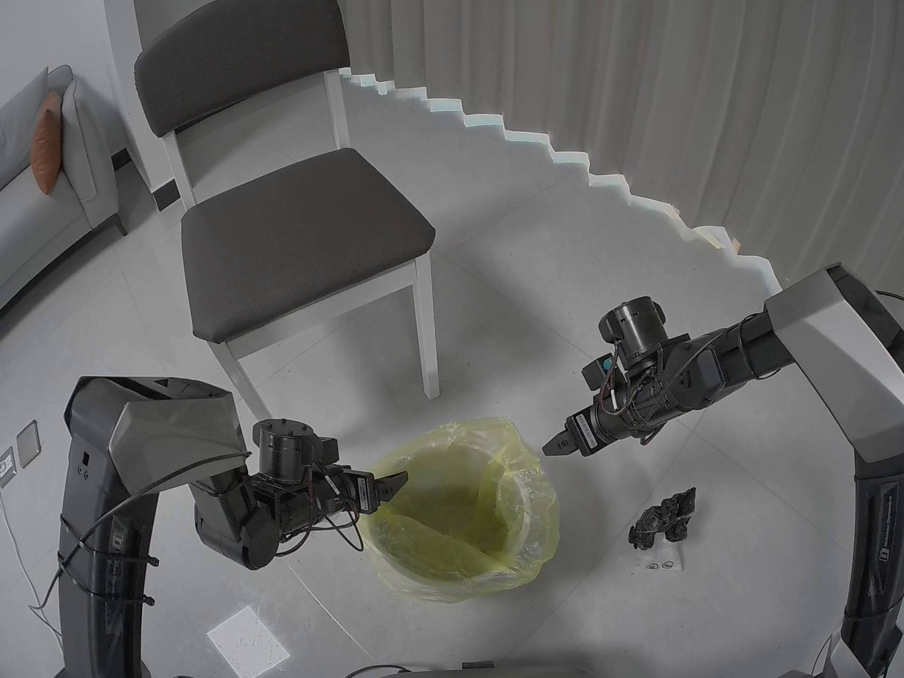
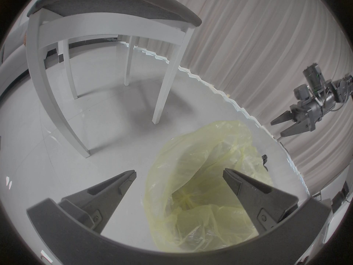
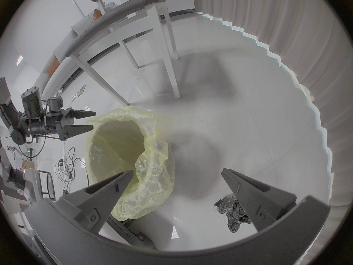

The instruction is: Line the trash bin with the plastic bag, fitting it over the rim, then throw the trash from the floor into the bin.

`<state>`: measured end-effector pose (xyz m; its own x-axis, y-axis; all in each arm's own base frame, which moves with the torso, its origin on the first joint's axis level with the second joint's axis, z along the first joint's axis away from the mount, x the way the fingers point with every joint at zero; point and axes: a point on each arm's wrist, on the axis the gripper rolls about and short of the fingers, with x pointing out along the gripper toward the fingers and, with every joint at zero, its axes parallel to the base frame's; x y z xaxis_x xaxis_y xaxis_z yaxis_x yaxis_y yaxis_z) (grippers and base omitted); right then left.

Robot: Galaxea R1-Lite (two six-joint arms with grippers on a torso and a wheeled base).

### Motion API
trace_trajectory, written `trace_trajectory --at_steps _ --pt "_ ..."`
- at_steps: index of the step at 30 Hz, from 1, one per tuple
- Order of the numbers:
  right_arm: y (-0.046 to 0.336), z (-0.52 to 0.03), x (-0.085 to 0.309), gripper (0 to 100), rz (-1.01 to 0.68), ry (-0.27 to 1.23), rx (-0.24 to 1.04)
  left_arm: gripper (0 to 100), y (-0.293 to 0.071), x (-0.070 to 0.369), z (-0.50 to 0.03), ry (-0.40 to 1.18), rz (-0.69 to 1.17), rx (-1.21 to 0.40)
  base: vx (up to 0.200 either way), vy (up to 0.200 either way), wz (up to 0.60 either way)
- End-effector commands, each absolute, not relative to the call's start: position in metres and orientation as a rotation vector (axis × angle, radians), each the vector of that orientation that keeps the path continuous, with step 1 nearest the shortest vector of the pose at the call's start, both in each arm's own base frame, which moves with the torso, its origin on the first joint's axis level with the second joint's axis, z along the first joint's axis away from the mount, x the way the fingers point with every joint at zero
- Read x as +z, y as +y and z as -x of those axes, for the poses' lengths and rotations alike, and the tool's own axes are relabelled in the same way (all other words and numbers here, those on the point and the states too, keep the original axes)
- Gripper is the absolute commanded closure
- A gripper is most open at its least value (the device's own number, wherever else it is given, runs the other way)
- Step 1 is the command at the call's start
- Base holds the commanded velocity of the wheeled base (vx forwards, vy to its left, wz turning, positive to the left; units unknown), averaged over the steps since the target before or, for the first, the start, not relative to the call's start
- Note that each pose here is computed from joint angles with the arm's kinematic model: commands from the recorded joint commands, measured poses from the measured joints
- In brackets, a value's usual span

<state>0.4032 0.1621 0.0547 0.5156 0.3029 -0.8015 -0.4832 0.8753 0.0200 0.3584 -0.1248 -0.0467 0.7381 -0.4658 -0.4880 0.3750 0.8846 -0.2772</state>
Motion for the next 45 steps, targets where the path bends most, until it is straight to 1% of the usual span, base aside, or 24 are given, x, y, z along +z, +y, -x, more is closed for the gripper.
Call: trace_trajectory --at_steps 1,5,12,16,21,26,29,32,37,40,45 --pt "0.156 -0.399 0.062 0 0.21 0.907 0.468 0 -0.133 -0.063 -0.364 0.615 0.14 -0.464 0.0 0.0 0.0" --pt "0.153 -0.4 0.063 0 0.203 0.908 0.459 0 -0.125 -0.066 -0.387 0.612 0.103 -0.326 0.0 0.0 0.0" --pt "0.141 -0.406 0.06 0 0.189 0.911 0.431 0 -0.098 -0.065 -0.412 0.592 0.13 -0.252 0.0 0.0 0.0" --pt "0.134 -0.409 0.06 0 0.185 0.913 0.419 0 -0.09 -0.063 -0.422 0.571 0.144 -0.228 0.0 0.0 0.0" --pt "0.133 -0.411 0.05 0 0.188 0.931 0.416 0 -0.091 -0.067 -0.426 0.57 0.147 -0.238 0.0 0.0 0.0" --pt "0.133 -0.414 0.039 0 0.189 0.953 0.416 0 -0.099 -0.067 -0.424 0.619 0.147 -0.272 0.0 0.0 0.0" --pt "0.131 -0.415 0.035 0 0.189 0.96 0.411 0 -0.099 -0.066 -0.422 0.62 0.146 -0.275 0.0 0.0 0.0" --pt "0.121 -0.418 0.031 0 0.184 0.971 0.395 0 -0.097 -0.062 -0.412 0.629 0.145 -0.273 0.0 0.0 0.0" --pt "0.093 -0.425 0.02 0 0.171 0.999 0.349 0 -0.088 -0.037 -0.392 0.566 0.166 -0.31 0.0 0.0 0.0" --pt "0.076 -0.428 0.006 0 0.171 1.031 0.32 0 -0.086 -0.02 -0.382 0.544 0.174 -0.34 0.0 0.0 0.0" --pt "0.052 -0.434 -0.014 0 0.156 1.068 0.278 0 -0.087 -0.004 -0.373 0.523 0.17 -0.351 0.0 0.0 0.0"
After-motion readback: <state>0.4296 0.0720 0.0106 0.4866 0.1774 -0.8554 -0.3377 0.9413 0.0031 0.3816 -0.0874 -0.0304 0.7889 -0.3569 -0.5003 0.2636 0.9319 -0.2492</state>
